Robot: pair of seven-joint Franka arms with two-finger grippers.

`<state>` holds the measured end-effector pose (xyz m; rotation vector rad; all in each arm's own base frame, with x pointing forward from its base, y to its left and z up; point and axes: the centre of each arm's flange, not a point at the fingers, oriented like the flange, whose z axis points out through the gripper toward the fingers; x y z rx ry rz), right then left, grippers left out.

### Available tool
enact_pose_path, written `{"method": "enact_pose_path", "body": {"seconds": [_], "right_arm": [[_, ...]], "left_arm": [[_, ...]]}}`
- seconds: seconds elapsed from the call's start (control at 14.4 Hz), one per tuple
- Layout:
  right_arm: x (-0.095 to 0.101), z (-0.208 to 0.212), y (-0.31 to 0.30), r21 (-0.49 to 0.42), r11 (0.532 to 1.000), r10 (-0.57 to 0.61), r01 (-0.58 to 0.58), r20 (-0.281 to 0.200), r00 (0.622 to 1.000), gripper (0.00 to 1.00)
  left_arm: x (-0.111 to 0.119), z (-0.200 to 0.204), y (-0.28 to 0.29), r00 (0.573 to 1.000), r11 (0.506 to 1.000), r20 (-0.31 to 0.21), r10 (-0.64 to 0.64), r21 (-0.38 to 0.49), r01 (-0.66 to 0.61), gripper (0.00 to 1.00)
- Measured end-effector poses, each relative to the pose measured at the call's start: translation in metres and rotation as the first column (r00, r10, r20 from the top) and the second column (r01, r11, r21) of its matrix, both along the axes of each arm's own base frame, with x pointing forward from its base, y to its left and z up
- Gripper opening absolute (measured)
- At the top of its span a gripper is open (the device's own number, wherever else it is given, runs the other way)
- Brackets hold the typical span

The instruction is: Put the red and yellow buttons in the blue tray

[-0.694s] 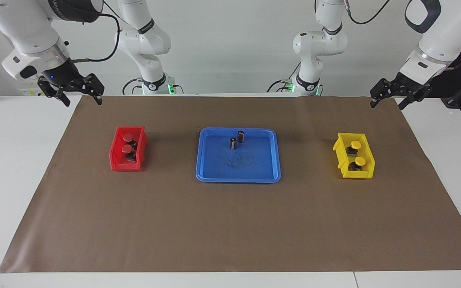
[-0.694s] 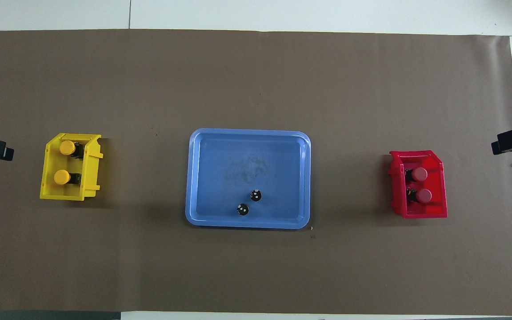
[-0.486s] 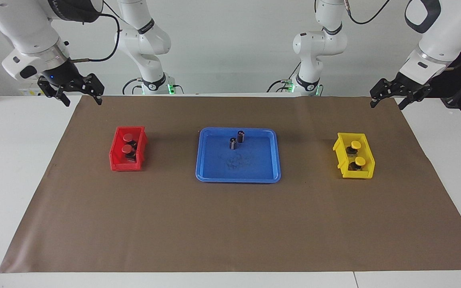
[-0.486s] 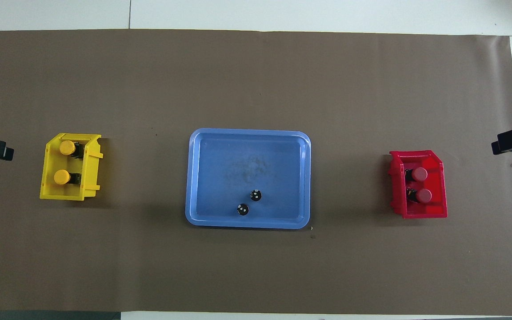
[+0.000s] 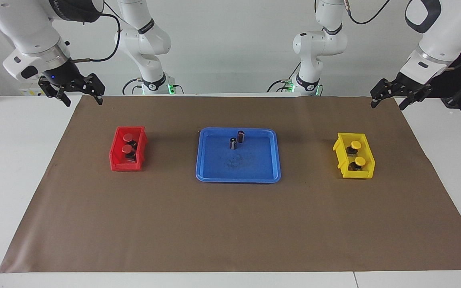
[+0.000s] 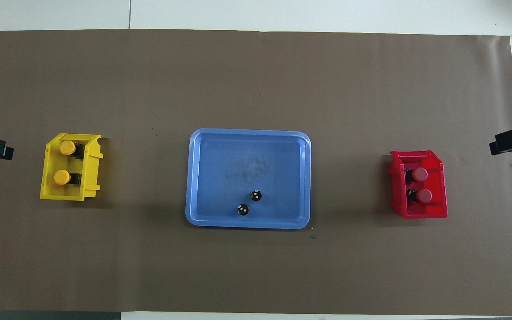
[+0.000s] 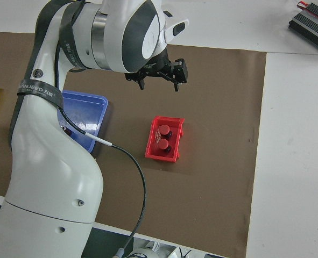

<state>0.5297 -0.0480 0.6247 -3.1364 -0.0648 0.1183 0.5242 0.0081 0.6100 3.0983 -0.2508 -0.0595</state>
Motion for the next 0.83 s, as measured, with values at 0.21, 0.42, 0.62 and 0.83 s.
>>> {"method": "enact_pose_path", "body": {"seconds": [0.21, 0.42, 0.62, 0.83], "right_arm": [[0.002, 0.001, 0.002, -0.001, 1.000, 0.004, -0.004, 0.018, 1.000, 1.00], [0.011, -0.011, 0.013, -0.005, 1.000, 0.026, -0.026, 0.061, 0.998, 1.00], [0.018, -0.047, 0.023, -0.006, 0.999, 0.046, -0.046, 0.067, 0.997, 1.00], [0.025, -0.095, 0.023, -0.005, 0.999, 0.046, -0.046, 0.063, 0.997, 1.00]], "left_arm": [[0.000, 0.000, 0.002, 1.000, 1.000, -0.002, 0.004, 0.000, -0.004, 1.00], [-0.001, -0.004, 0.003, 1.000, 1.000, -0.009, 0.005, 0.000, -0.005, 1.00], [-0.001, -0.008, 0.003, 1.000, 1.000, -0.018, 0.005, 0.000, -0.005, 1.00], [-0.001, -0.009, 0.003, 1.000, 1.000, -0.019, 0.006, 0.000, -0.006, 1.00]]}}
